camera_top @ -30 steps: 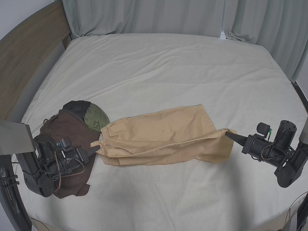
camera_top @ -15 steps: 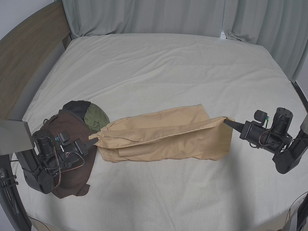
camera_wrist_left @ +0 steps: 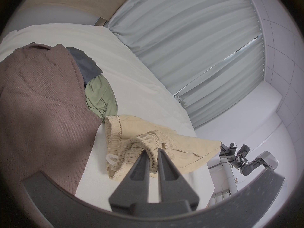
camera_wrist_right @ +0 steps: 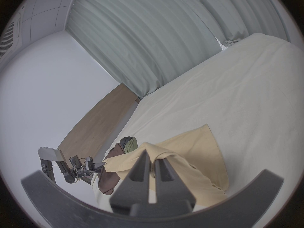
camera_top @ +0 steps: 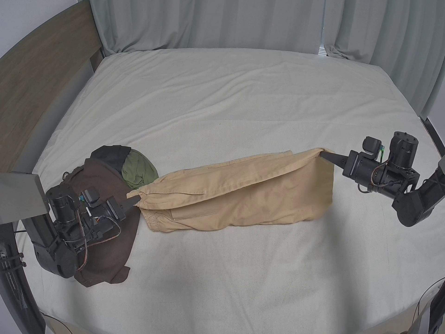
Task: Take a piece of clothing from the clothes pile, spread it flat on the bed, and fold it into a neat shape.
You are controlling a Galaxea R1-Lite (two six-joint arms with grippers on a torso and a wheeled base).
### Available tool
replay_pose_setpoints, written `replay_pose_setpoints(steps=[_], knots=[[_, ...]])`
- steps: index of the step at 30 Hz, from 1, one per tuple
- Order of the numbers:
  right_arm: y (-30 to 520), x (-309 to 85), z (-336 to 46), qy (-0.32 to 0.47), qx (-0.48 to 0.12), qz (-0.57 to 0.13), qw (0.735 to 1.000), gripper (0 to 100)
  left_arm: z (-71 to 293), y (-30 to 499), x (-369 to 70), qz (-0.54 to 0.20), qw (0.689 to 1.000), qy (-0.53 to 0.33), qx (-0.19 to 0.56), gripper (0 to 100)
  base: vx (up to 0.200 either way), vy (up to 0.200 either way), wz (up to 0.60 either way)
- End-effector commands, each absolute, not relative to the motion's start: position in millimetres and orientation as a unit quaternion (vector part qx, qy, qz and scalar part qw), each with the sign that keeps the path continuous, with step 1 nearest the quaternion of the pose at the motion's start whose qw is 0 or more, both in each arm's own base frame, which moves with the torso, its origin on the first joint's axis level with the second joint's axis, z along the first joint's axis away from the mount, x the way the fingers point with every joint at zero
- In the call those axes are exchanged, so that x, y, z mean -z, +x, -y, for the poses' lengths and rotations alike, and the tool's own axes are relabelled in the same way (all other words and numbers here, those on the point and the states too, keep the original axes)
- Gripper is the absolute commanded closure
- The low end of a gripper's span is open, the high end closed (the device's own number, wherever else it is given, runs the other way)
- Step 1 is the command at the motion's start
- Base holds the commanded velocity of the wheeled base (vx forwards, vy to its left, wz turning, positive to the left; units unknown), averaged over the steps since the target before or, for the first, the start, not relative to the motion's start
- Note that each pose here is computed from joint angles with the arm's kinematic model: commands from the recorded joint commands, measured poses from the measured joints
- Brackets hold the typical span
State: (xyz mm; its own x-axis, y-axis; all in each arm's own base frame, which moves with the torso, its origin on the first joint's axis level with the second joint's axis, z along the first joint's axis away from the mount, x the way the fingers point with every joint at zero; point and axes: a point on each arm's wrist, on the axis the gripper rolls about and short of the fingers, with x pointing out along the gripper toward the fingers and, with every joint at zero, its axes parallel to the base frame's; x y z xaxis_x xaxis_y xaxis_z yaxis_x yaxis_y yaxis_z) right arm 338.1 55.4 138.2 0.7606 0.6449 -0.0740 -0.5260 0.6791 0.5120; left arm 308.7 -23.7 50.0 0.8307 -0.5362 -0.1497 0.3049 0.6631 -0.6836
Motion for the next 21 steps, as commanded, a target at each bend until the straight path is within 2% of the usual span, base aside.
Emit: replay_pose_setpoints(steps=[1,21], knots=[[344.8,-148.5,-56.5,0.234,-0.327,-0.112,0.909,100,22.6,311.6,-51.0,-0.167,0.896,-0.342,0.229,100,0.000,0.000,0.00],[375.5,-133.6,-51.1,0.249,-0.308,-0.137,0.908,100,32.7,322.5,-52.6,-0.163,0.885,-0.366,0.237,100,0.000,0.000,0.00]])
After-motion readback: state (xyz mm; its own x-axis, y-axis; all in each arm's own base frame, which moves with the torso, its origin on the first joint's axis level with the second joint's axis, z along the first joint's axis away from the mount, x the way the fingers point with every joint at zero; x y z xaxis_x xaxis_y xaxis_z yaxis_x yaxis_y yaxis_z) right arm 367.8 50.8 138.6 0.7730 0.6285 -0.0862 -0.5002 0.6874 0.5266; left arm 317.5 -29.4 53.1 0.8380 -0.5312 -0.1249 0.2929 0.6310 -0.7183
